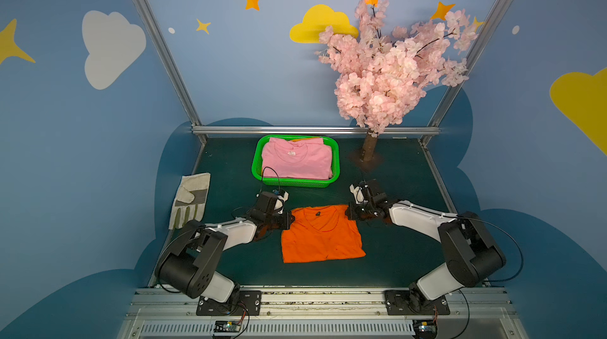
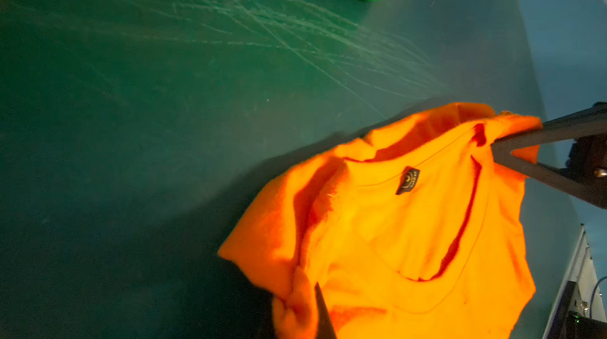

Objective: Put the folded t-shirts into the basket
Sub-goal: Pick up the T-shirt from the center of the board.

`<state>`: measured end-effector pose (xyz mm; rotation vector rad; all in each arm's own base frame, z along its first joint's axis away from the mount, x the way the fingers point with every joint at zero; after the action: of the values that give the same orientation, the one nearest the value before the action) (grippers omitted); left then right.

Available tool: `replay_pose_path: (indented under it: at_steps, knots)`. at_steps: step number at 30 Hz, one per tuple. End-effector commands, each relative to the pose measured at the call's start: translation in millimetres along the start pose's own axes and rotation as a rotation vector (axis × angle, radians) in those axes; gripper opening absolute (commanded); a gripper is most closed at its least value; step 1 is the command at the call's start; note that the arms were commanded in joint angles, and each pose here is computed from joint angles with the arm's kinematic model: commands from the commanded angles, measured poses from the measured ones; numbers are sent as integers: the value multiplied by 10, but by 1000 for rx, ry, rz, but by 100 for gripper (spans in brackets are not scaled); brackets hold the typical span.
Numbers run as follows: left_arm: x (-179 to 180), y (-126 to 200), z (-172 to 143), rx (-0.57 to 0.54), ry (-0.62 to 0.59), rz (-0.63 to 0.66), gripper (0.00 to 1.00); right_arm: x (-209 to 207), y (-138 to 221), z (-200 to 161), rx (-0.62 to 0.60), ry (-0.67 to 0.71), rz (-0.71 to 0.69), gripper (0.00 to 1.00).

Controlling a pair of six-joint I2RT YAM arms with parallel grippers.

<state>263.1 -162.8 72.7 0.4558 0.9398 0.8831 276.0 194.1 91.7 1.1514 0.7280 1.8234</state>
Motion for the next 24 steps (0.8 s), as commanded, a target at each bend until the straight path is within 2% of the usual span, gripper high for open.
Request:
replay_pose_path:
  at_steps: [1,15,24]
  knots:
    - [-64,148,53,-86,3,-19,2,102,154,102,-86,41,49,0]
    - [-365,767,257,-295,-45,-90,2,503,579,184,-212,141,160,0]
    - [-651,1204,511,-404,-90,-138,3,960,1092,312,-305,214,216,0]
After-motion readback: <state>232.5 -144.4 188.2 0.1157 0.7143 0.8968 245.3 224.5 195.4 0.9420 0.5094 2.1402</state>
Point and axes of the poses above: each gripper's point midway between its finger pads, its own y axis back along the fingers, its own x axis along the line the jaws close on, z = x × y, the point moved 5 cm from there along y, back along the fingers, and after that the axes turned 1 degree about -y, right-handed, at the moved point
